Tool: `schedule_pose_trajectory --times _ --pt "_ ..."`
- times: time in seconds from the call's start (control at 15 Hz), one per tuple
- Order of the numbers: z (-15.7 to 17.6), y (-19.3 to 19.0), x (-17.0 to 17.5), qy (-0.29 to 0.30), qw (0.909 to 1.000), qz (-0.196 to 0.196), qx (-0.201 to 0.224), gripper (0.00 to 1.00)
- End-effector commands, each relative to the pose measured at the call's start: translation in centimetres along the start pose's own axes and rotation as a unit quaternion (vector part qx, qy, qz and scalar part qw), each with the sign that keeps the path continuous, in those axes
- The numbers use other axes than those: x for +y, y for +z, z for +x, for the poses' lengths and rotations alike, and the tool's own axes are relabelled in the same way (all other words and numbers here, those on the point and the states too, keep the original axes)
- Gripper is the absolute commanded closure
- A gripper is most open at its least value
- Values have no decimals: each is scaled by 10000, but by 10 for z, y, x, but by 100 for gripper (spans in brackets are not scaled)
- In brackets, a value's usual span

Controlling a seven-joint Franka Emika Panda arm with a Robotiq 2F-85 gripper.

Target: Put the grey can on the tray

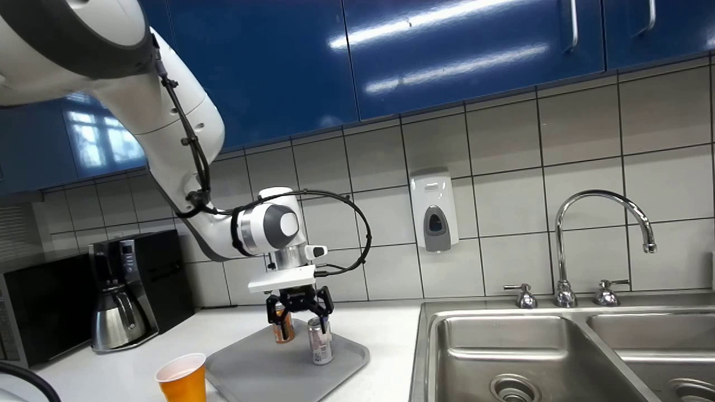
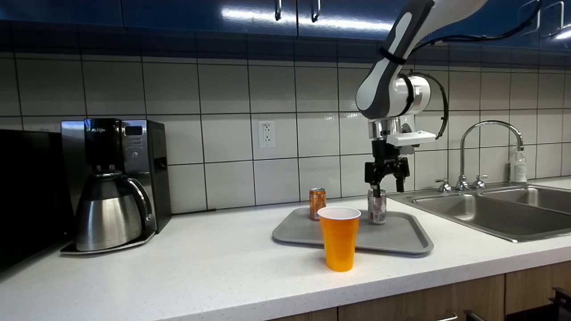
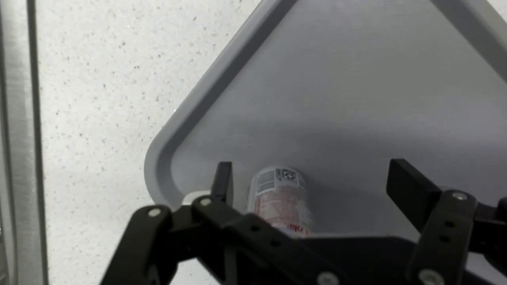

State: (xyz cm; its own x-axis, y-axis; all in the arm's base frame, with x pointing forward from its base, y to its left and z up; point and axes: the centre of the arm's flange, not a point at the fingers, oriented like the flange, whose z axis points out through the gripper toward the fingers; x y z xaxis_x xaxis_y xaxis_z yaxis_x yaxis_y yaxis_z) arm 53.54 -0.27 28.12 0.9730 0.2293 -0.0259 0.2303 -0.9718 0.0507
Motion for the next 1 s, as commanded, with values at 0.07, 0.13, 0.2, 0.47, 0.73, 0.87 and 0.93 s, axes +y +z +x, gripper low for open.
schedule_pose_trajectory --times 0.07,0.13,0.2,0.47,0.73,0.87,0.93 --pt "-54 -6 -36 363 9990 -77 257 0" --pt "-62 -8 -41 418 9987 -78 287 0" --pt "-70 -10 -44 473 9984 -96 307 0" --pt "-99 -28 -41 566 9980 -111 267 0" --pt "-119 -46 -39 501 9982 -91 324 0" --pt "-125 -53 -37 453 9985 -36 291 0" --pt "-127 -57 -36 435 9987 -26 271 0"
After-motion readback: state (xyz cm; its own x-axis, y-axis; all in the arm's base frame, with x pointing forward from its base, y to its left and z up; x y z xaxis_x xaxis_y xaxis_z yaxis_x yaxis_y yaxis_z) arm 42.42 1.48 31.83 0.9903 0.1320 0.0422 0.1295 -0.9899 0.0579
